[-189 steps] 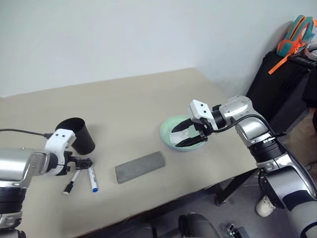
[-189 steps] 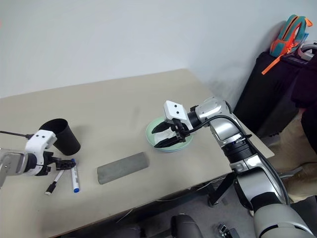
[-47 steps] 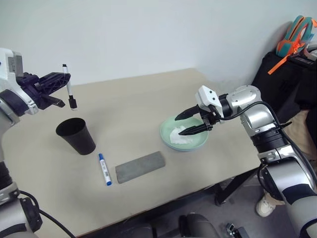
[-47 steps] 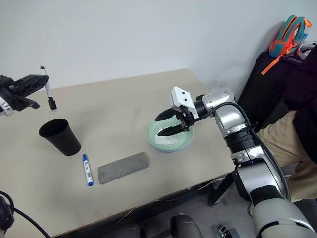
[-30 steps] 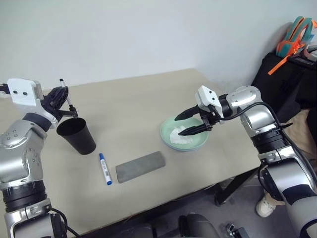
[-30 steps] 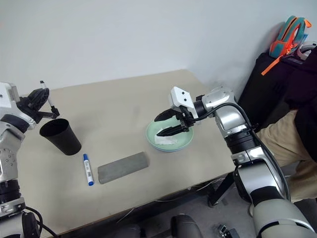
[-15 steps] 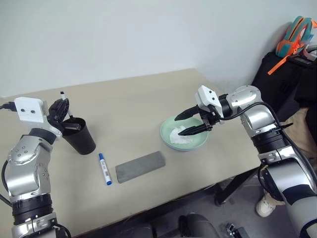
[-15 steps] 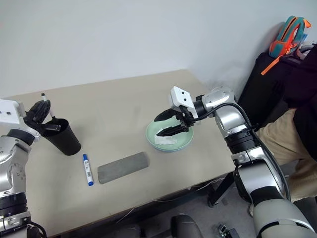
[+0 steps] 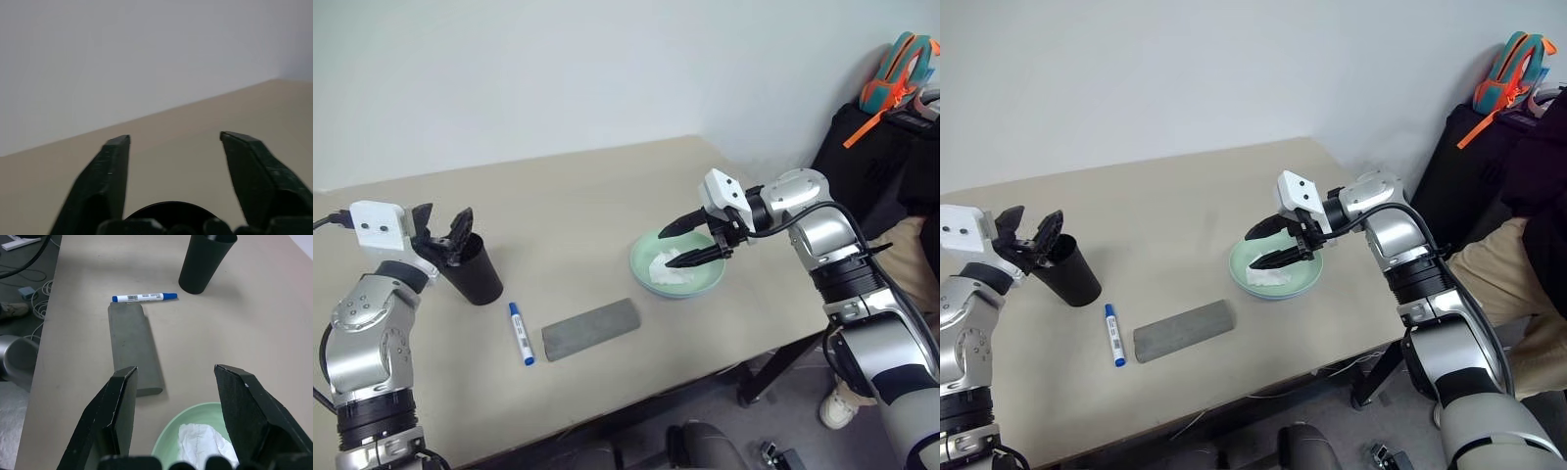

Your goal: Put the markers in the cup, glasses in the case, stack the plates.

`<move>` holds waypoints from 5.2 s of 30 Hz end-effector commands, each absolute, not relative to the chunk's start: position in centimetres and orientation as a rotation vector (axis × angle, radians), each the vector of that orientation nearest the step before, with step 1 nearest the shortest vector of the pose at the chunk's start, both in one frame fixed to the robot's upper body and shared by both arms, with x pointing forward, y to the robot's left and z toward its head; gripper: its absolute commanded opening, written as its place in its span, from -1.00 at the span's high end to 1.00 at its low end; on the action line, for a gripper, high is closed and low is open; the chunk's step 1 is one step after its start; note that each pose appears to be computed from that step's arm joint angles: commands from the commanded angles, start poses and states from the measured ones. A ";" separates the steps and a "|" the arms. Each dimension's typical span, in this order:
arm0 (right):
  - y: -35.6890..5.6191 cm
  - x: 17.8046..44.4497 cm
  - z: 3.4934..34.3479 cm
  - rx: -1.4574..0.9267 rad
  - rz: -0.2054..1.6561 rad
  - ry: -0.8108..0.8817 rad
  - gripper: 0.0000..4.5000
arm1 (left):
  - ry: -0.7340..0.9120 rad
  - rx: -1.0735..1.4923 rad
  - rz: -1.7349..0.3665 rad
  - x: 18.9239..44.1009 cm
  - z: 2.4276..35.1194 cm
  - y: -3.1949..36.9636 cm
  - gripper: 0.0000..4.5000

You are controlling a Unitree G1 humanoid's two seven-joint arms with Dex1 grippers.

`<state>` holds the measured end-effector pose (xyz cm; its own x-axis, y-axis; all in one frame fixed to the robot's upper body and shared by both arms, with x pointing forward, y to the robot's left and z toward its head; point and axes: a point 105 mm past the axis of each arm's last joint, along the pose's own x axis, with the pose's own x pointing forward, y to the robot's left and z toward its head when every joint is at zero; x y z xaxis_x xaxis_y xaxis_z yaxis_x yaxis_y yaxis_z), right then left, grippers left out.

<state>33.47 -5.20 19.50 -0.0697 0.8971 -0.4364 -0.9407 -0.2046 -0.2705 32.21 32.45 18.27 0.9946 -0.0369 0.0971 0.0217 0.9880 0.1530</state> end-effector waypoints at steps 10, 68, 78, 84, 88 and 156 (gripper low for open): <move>-5.3 33.5 20.8 -0.631 1.663 0.033 -0.21 | 0.121 -0.048 -0.351 30.8 23.2 25.4 -0.98; -4.5 33.2 20.5 -0.624 1.697 0.032 -0.21 | 0.895 -0.181 0.259 24.5 10.0 24.6 -0.98; -4.2 33.0 20.6 -0.620 1.699 0.022 -0.21 | 0.937 -0.182 0.258 25.2 8.4 24.5 -0.98; -4.1 33.0 20.6 -0.618 1.699 0.015 -0.21 | 0.946 -0.183 0.256 25.8 7.8 24.4 -0.98; -4.1 33.0 20.6 -0.618 1.698 0.013 -0.21 | 0.945 -0.183 0.256 26.1 7.7 24.5 -0.62; -4.2 33.1 20.7 -0.593 1.678 0.024 -0.21 | -0.167 0.242 -0.030 29.9 21.3 31.3 0.96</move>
